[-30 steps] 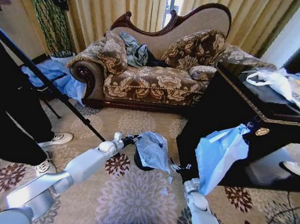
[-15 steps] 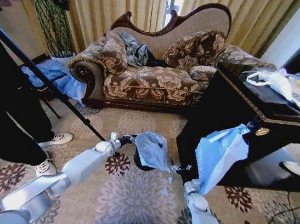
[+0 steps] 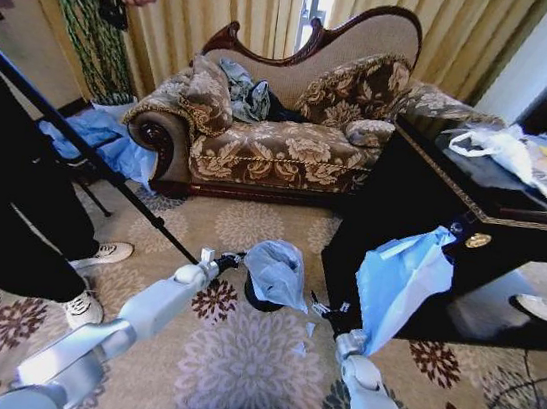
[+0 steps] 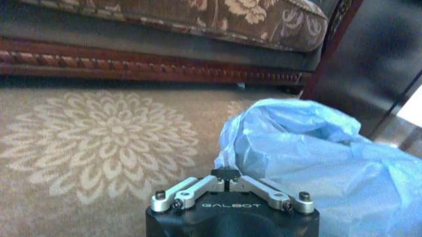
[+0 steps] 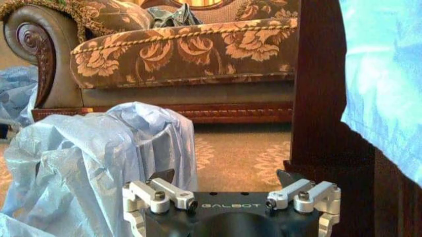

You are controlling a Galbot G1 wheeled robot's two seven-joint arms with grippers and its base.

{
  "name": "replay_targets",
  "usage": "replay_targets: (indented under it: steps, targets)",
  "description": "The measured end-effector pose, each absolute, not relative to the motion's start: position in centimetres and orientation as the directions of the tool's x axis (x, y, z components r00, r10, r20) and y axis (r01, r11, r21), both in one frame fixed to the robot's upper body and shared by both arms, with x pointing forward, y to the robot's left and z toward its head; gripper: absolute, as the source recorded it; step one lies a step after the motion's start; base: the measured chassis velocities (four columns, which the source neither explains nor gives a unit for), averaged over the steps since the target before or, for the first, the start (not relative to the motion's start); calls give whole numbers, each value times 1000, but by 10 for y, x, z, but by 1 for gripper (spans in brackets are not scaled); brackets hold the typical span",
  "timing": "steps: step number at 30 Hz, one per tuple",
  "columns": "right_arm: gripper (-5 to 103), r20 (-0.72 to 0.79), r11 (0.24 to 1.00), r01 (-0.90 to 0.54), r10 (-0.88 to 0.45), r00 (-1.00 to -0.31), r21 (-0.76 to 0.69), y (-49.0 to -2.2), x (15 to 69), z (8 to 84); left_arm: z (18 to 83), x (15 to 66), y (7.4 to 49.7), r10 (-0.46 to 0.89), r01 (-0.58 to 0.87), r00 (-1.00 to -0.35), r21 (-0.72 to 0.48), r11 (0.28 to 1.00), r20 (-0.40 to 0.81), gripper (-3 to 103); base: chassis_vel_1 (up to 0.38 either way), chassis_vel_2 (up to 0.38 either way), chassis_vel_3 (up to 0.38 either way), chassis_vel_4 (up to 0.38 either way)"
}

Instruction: Place a garbage bag over the trash bin.

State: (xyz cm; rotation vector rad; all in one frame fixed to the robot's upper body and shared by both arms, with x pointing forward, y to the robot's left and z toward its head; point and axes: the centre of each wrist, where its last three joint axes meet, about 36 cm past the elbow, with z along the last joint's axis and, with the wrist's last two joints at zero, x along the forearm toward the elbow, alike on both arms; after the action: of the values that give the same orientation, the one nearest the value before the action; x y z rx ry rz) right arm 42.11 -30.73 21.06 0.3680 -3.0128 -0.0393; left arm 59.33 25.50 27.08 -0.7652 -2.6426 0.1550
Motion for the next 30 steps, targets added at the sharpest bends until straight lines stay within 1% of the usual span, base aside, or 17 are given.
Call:
replay_targets:
  steps: [13, 17, 20, 30]
  targets:
    - [100, 95, 966, -253, -257, -962, 50, -306, 402, 220, 249, 594, 254, 513, 469, -778, -208, 858, 363, 0, 0, 0, 0, 0]
    - [100, 100, 964, -260, -265, -959, 62, -303, 387, 220, 242, 594, 254, 502, 456, -779, -210, 865, 375, 0, 0, 0, 0, 0]
    - [100, 118, 960, -268, -276, -954, 79, -301, 365, 217, 237, 593, 253, 494, 443, -781, -219, 869, 381, 0, 0, 0, 0, 0]
    - [100, 134, 953, -280, -294, -946, 114, -287, 339, 210, 224, 585, 255, 477, 411, -779, -244, 878, 408, 0, 0, 0, 0, 0]
